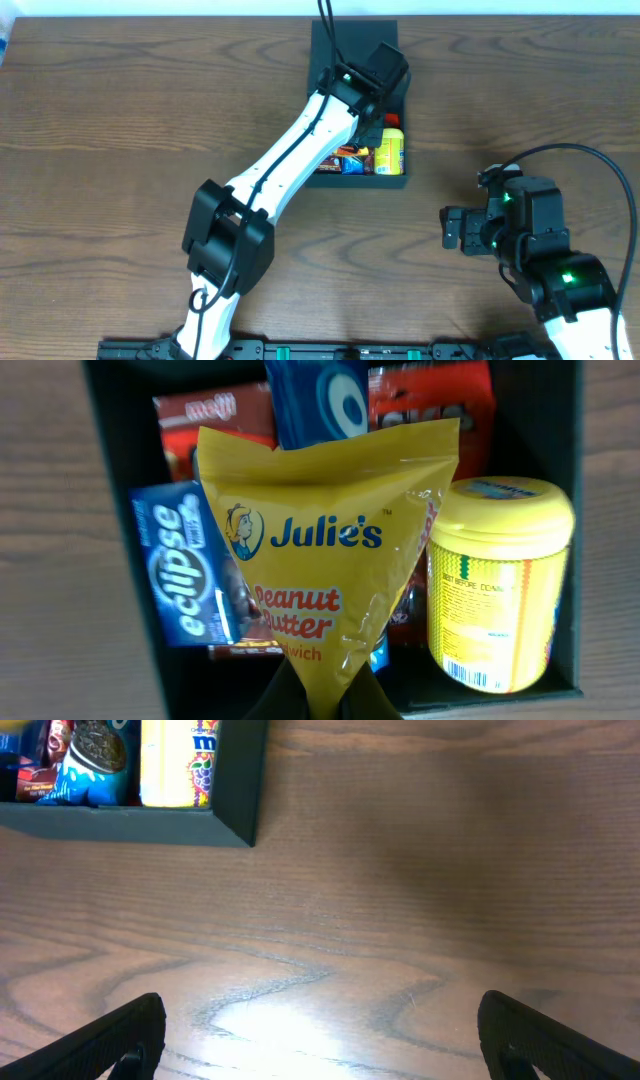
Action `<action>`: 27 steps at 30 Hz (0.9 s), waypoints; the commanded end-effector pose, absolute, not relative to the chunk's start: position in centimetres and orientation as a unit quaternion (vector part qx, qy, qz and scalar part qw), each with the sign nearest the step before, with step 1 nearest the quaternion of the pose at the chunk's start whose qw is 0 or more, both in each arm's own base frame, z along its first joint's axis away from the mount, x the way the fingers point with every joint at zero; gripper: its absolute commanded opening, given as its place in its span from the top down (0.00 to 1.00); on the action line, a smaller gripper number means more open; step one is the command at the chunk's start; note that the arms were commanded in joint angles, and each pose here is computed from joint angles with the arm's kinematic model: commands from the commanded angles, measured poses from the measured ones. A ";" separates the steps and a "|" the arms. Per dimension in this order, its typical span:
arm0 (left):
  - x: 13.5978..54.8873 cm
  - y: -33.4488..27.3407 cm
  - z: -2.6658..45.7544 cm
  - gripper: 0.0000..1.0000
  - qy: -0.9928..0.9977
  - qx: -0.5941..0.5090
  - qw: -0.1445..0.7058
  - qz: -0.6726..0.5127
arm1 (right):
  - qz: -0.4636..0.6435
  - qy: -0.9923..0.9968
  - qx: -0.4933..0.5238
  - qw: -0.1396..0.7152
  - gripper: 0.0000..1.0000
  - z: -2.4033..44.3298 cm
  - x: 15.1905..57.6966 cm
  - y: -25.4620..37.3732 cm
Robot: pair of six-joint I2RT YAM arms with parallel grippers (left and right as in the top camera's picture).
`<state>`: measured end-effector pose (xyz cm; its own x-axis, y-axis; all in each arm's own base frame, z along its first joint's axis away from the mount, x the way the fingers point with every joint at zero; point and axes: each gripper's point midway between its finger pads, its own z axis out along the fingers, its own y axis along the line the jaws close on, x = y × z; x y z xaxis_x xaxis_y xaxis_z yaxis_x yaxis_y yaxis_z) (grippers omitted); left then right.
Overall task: Pack container
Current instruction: 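Carry the Julie's wrapper right and lower it into the box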
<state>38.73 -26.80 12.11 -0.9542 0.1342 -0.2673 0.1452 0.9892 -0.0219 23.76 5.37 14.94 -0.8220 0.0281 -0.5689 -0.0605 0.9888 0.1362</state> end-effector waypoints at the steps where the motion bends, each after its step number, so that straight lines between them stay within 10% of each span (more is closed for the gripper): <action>1: 38.9 -27.2 11.3 0.94 0.991 0.047 0.121 -0.028 | 0.073 0.951 -0.011 0.302 0.01 15.2 23.9 5.2; 27: 37.9 -26.6 5.5 0.95 0.996 0.020 0.090 -0.015 | 0.073 0.951 -0.011 0.302 0.01 15.2 23.9 5.2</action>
